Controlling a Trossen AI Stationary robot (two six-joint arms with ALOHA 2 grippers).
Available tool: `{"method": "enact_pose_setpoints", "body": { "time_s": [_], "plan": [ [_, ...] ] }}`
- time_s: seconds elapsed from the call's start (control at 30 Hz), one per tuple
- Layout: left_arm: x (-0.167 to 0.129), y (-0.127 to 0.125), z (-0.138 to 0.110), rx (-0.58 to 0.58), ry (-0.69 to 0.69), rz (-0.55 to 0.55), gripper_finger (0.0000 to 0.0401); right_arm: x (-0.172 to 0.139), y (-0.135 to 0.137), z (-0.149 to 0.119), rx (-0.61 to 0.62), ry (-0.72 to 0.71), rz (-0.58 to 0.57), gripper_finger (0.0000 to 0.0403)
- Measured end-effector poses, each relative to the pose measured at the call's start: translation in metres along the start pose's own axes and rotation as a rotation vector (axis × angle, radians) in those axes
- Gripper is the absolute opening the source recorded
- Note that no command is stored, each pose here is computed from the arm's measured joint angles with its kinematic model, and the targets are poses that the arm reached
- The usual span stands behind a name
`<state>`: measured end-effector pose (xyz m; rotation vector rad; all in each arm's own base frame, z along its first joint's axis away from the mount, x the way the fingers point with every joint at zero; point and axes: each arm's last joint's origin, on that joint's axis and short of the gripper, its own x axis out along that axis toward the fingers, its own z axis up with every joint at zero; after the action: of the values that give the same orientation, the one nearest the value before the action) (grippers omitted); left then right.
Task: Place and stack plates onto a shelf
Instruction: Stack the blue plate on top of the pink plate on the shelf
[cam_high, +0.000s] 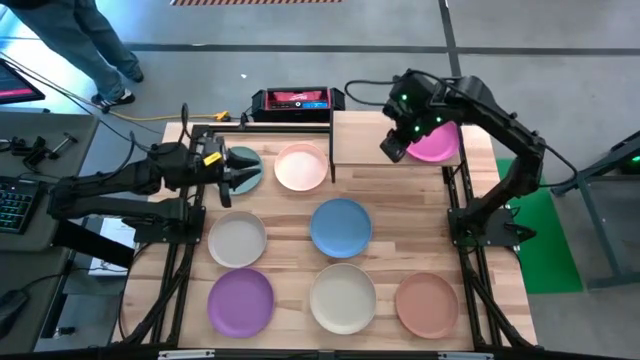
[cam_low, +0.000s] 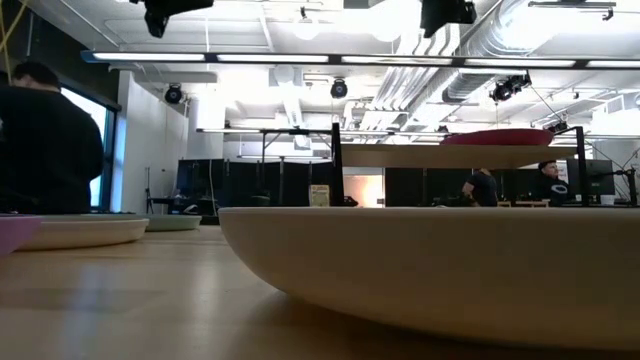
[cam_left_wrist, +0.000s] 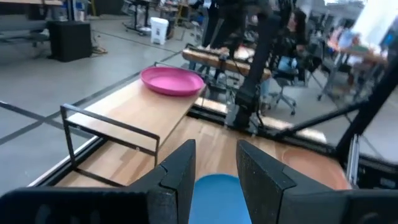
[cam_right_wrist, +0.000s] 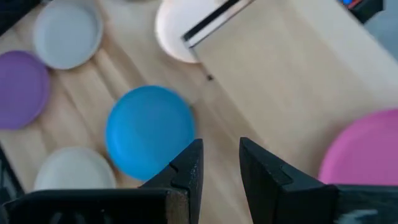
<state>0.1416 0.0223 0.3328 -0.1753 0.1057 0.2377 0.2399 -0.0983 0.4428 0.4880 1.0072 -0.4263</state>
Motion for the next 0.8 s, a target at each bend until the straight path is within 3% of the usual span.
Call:
{"method": "enact_pose_setpoints", "body": {
  "time_s": [0.2, 0.4, 0.8],
  "plan": [
    [0.015, -0.006, 0.018, 0.151, 0.016, -0.058, 0.0104, 0.001, 0.029, -0.008, -0.032, 0.011, 0.051, 0.0083],
    [0.036, -0.01, 0.027, 0.342, 0.046, -0.061, 0.0104, 0.001, 0.053, -0.018, -0.017, -0.007, 0.021, 0.0083],
    [0.08, -0.015, 0.003, 0.667, 0.197, -0.117, 0.0104, -0.002, 0.088, -0.039, -0.041, -0.037, -0.01, 0.0083]
  ]
}}
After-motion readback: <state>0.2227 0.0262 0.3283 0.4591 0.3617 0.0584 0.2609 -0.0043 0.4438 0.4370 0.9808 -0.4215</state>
